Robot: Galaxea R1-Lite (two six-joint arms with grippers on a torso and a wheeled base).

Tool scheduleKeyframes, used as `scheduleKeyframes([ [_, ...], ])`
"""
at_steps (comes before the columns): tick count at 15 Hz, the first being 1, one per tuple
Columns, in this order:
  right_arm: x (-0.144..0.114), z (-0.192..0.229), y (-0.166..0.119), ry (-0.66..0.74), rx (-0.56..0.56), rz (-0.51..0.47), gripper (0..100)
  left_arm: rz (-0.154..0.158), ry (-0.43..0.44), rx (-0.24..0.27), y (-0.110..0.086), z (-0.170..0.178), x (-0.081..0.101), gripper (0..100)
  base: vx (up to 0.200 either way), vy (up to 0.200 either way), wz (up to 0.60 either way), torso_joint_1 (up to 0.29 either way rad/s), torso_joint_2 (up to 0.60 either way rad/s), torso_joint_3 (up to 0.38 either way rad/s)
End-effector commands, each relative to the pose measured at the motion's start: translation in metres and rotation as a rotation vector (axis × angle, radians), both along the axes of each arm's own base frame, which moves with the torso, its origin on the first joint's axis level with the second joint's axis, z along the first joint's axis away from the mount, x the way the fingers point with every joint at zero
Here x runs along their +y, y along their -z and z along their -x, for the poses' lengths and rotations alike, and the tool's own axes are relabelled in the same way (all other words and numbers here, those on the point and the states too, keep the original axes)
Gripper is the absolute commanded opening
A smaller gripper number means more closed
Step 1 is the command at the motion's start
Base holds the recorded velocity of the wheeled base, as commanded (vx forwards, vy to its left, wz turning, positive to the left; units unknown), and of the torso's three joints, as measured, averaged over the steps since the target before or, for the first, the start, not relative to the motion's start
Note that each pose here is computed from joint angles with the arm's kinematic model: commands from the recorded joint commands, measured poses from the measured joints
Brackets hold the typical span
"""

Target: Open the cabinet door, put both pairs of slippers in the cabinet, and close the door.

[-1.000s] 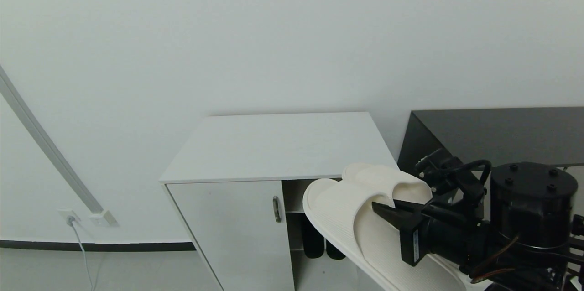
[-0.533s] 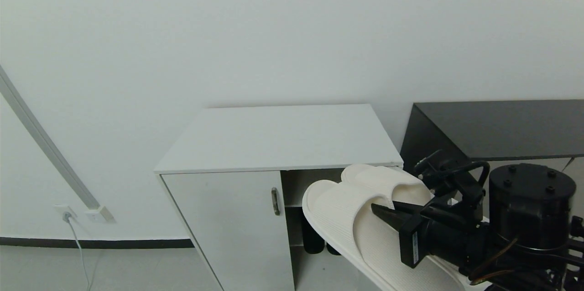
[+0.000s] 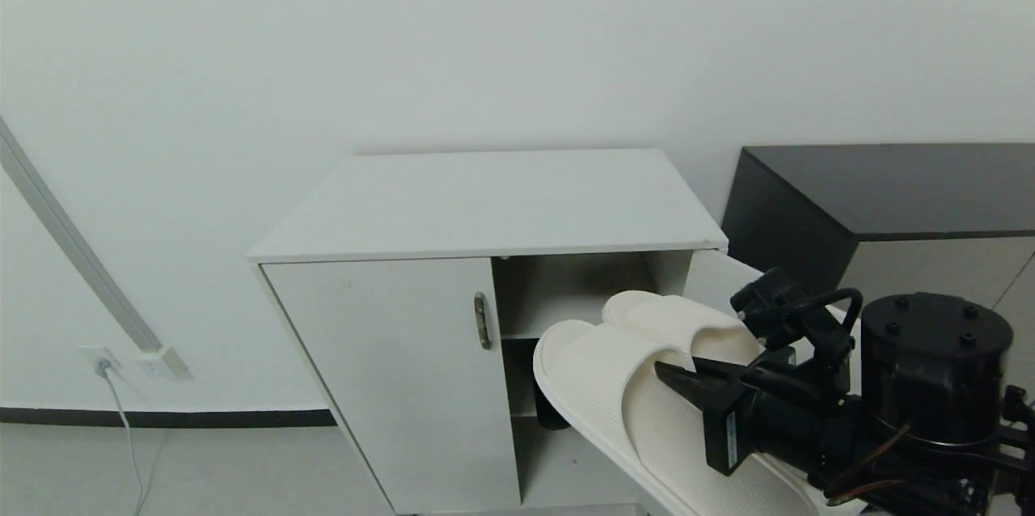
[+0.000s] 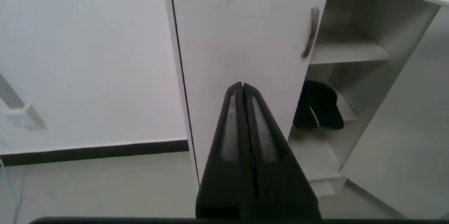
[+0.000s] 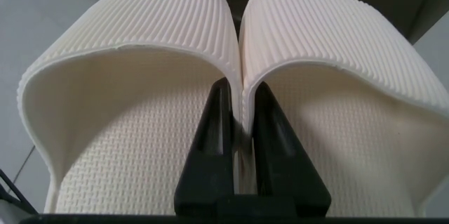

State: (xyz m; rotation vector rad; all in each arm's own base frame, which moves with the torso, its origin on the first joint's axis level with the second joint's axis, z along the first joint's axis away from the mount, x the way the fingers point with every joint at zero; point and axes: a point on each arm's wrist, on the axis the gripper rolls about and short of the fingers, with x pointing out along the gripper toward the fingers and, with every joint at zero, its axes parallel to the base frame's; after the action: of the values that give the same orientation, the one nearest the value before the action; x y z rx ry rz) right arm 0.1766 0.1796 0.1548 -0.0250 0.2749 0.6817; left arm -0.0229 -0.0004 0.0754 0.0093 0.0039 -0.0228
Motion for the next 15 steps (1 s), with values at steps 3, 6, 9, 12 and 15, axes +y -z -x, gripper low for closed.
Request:
scheduleKeyframes([
  [3, 0.0005, 0.0003, 0.0014, -0.002, 0.003, 0.004, 0, 0.000, -0.001, 0.001, 0.0001, 0.0000, 0.0000, 0, 0.000, 0.000, 0.00, -0.198, 0.51, 0.321],
  [6, -0.0003, 0.0016, 0.0013, -0.004, 0.001, 0.002, 0, 0.000, -0.001, 0.001, 0.0001, 0.0000, 0.0000, 0, 0.000, 0.000, 0.00, -0.181, 0.50, 0.320],
  [9, -0.0007, 0.0025, 0.0032, -0.007, -0.011, -0.005, 0, 0.002, -0.001, 0.001, 0.0001, 0.0000, 0.0000, 0, 0.000, 0.000, 0.00, -0.160, 0.50, 0.328],
  [12, -0.0006, 0.0029, 0.0035, -0.007, -0.011, -0.003, 0, 0.000, -0.001, 0.001, 0.0001, 0.0000, 0.0000, 0, 0.000, 0.000, 0.00, -0.129, 0.48, 0.339],
  [15, -0.0003, 0.0042, 0.0047, -0.011, -0.007, 0.000, 0, 0.002, -0.001, 0.001, 0.0001, 0.0000, 0.0000, 0, 0.000, 0.000, 0.00, -0.105, 0.46, 0.349],
])
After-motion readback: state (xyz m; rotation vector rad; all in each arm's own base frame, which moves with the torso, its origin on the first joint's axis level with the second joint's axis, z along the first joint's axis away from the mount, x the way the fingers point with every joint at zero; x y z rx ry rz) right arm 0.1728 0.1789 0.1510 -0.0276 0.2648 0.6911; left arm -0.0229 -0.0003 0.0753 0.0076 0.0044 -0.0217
